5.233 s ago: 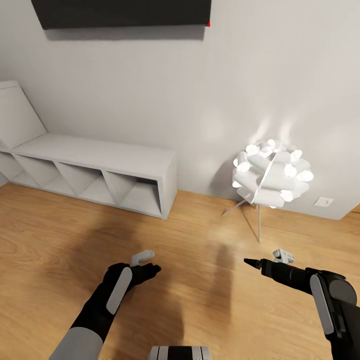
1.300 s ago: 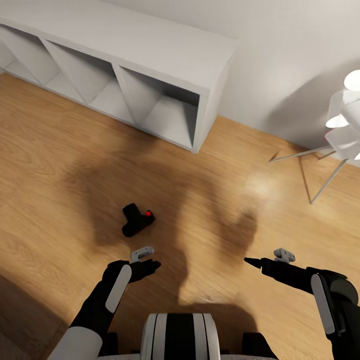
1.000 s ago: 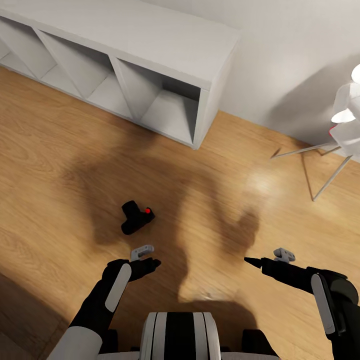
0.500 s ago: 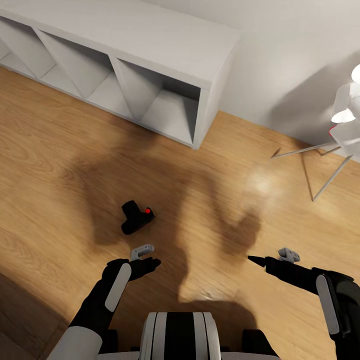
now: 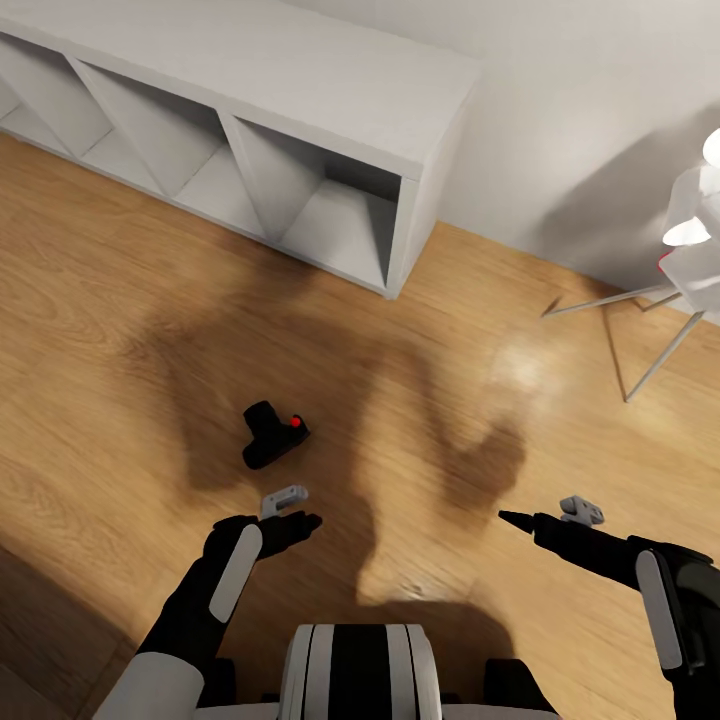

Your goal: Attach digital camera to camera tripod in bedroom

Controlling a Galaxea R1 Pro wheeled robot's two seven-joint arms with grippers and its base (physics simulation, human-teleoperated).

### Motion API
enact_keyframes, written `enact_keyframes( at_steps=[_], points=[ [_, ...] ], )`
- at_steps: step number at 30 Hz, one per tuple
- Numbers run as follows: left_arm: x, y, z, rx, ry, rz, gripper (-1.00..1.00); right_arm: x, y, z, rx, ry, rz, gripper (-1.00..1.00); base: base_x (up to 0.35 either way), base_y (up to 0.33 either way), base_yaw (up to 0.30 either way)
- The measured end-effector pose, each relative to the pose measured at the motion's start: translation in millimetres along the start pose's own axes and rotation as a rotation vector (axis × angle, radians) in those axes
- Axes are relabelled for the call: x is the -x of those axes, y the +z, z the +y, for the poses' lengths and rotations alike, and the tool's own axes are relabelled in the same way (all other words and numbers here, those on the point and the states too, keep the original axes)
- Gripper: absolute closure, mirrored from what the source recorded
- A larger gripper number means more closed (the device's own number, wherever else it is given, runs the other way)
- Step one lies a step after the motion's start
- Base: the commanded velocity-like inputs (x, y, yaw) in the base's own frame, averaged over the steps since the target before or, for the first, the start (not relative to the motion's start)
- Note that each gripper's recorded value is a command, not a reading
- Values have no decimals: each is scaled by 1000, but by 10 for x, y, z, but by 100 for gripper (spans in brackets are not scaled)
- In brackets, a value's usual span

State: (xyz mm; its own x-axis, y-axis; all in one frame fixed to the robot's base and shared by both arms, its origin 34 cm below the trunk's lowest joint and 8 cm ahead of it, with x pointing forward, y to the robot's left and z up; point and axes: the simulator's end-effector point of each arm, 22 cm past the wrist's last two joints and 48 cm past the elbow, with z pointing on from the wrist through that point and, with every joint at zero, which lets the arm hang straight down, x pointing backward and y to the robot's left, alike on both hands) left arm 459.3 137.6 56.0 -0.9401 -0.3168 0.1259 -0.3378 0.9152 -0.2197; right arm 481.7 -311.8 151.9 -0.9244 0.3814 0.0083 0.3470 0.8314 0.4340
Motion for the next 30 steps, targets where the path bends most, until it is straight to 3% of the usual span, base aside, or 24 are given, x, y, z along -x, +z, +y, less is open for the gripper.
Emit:
enact_keyframes(
  at_steps=[7, 14, 19, 22, 23, 24, 30],
  points=[
    [239, -125, -68, -11, 14, -61, -100, 0, -1, -2, -1, 0, 0, -100, 0, 0, 0],
    [648, -370, 122, 23, 53, -156, -100, 0, -1, -3, -1, 0, 0, -100, 0, 0, 0],
    [1002, -664, 355, 61, 102, -225, -100, -2, 1, -2, -1, 0, 0, -100, 0, 0, 0],
    [1202, -864, 617, 109, 145, -254, -100, -5, 5, 3, 0, 0, 1, -100, 0, 0, 0],
    [1379, -1047, 934, 167, 184, -277, -100, -11, 9, 5, -1, -1, 2, -100, 0, 0, 0],
    [1441, -1111, 1056, 191, 200, -285, -100, -14, 11, 4, -2, -1, 3, -100, 0, 0, 0],
    [1778, -1497, 1622, 313, 280, -335, -100, -32, 22, -2, -4, 0, 7, -100, 0, 0, 0]
  ],
)
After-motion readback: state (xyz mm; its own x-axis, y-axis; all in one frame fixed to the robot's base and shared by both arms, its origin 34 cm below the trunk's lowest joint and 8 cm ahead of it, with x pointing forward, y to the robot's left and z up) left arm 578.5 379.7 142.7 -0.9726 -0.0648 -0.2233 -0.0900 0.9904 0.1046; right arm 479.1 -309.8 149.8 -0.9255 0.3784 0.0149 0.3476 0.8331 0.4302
